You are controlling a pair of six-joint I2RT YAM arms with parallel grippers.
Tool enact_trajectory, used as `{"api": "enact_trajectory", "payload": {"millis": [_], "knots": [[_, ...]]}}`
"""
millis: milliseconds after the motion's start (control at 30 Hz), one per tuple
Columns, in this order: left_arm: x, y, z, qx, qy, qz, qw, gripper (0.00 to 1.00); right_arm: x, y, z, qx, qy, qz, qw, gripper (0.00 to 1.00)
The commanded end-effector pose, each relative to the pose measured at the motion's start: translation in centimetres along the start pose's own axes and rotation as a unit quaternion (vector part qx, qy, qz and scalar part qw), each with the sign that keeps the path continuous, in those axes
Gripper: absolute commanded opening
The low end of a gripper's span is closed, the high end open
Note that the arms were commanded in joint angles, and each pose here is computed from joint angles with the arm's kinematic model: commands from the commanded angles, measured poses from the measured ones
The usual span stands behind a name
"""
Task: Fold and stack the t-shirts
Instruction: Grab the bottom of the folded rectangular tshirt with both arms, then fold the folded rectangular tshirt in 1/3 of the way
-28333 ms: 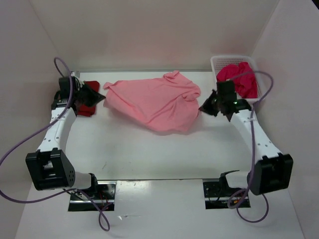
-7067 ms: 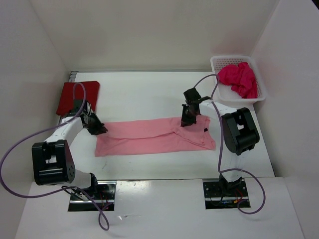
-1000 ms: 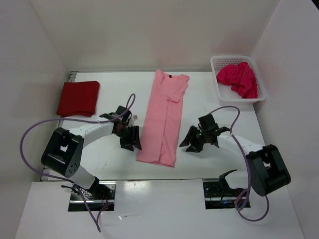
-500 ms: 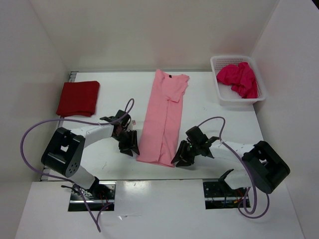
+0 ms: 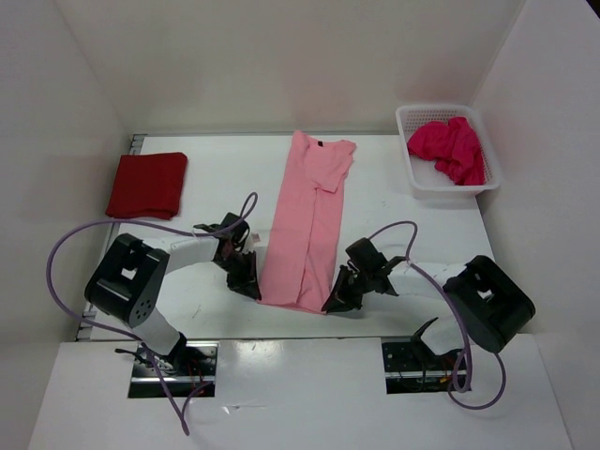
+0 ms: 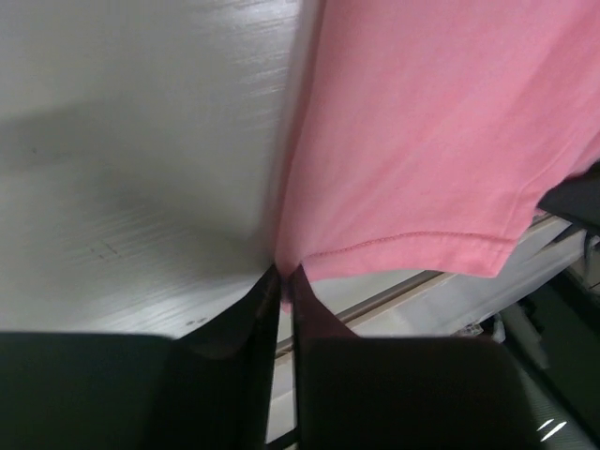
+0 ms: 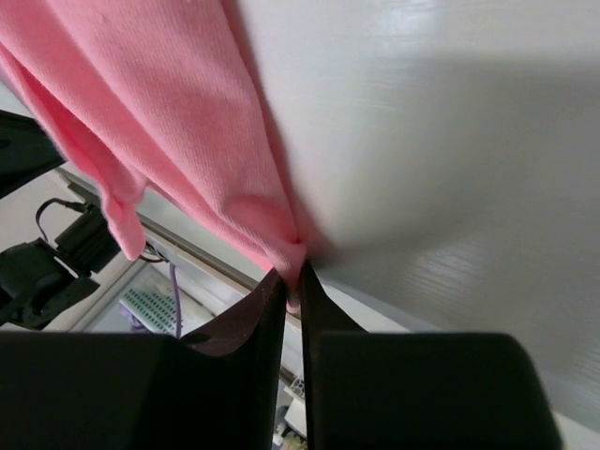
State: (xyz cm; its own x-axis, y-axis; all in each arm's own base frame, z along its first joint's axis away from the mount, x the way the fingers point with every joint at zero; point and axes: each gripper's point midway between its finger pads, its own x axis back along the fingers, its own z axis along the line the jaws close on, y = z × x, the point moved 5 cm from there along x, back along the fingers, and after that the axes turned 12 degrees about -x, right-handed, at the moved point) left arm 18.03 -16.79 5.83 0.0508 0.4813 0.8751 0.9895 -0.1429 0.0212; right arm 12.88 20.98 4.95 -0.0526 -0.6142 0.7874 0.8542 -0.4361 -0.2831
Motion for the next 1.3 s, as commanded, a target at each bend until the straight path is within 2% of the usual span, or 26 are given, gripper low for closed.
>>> {"api": "enact_trajectory", "payload": {"millis": [0, 33, 200, 333, 467, 500, 533, 567, 700, 733, 767, 800, 867, 900, 1000, 1033, 1200, 1267], "knots": [[-0.5, -0.4, -0.1, 0.001, -0.014, 0.012, 1.000, 0.10, 0.3, 0.3, -0.1, 0.012, -0.012, -0.026, 1.000, 0.14], [-0.4, -0.6, -0.2, 0.004, -0.016, 0.018, 1.000, 0.00, 0.4, 0.0, -0.1, 0.016, -0.012, -0.024, 1.000, 0.12], [1.1, -2.5, -1.3, 0.010, -0.050, 0.047, 0.998, 0.00, 1.3, -3.8, -2.1, 0.010, -0.030, 0.021, 0.999, 0.10], [3.1, -4.7, -1.5, 0.007, -0.047, 0.059, 0.997, 0.00, 4.0, -6.0, -2.4, 0.002, 0.005, 0.039, 0.999, 0.10], [6.7, -2.7, -2.8, 0.012, -0.056, 0.015, 0.998, 0.00, 6.3, -5.8, -0.4, -0.003, 0.045, 0.029, 0.999, 0.10], [8.1, -0.9, -4.0, -0.007, -0.065, -0.016, 0.998, 0.00, 6.8, -5.3, 0.0, 0.000, 0.050, 0.020, 0.999, 0.10], [8.5, 0.2, -4.3, -0.007, -0.067, -0.026, 0.997, 0.00, 7.5, -4.7, 0.8, 0.030, 0.055, 0.009, 0.998, 0.10], [8.6, 1.1, -4.6, -0.008, -0.067, -0.028, 0.997, 0.00, 7.6, -2.6, 1.1, 0.015, 0.048, -0.018, 0.999, 0.10], [9.8, 7.6, -5.8, -0.024, -0.081, -0.107, 0.991, 0.00, 9.7, 4.5, 4.7, 0.058, 0.054, -0.103, 0.992, 0.10], [8.8, 9.1, -5.7, -0.016, -0.080, -0.101, 0.992, 0.00, 9.9, 5.8, 5.1, 0.077, 0.047, -0.116, 0.989, 0.10], [9.5, 11.5, -6.4, -0.033, -0.080, -0.133, 0.987, 0.00, 9.4, 7.9, 5.3, 0.068, 0.031, -0.124, 0.990, 0.10], [9.4, 12.8, -6.8, -0.033, -0.088, -0.140, 0.986, 0.00, 10.1, 9.6, 7.2, 0.082, 0.042, -0.148, 0.985, 0.10], [7.8, 15.6, -6.2, -0.031, -0.074, -0.148, 0.986, 0.00, 10.0, 12.5, 8.1, 0.091, 0.043, -0.171, 0.980, 0.10], [8.4, 17.5, -6.9, -0.042, -0.075, -0.169, 0.982, 0.00, 9.7, 14.5, 8.8, 0.084, 0.047, -0.171, 0.981, 0.10], [5.4, 20.8, -4.5, -0.015, -0.045, -0.157, 0.986, 0.00, 9.0, 18.5, 10.0, 0.086, 0.039, -0.177, 0.980, 0.10], [6.1, 22.6, -4.9, -0.030, -0.039, -0.180, 0.982, 0.00, 8.9, 19.4, 10.2, 0.082, 0.036, -0.183, 0.979, 0.10], [6.8, 26.4, -4.2, -0.032, 0.004, -0.224, 0.974, 0.00, 8.8, 23.9, 11.8, 0.089, 0.041, -0.202, 0.975, 0.10], [5.8, 27.3, -3.3, -0.024, 0.007, -0.219, 0.975, 0.00, 7.7, 25.3, 12.1, 0.087, 0.039, -0.199, 0.975, 0.10]]}}
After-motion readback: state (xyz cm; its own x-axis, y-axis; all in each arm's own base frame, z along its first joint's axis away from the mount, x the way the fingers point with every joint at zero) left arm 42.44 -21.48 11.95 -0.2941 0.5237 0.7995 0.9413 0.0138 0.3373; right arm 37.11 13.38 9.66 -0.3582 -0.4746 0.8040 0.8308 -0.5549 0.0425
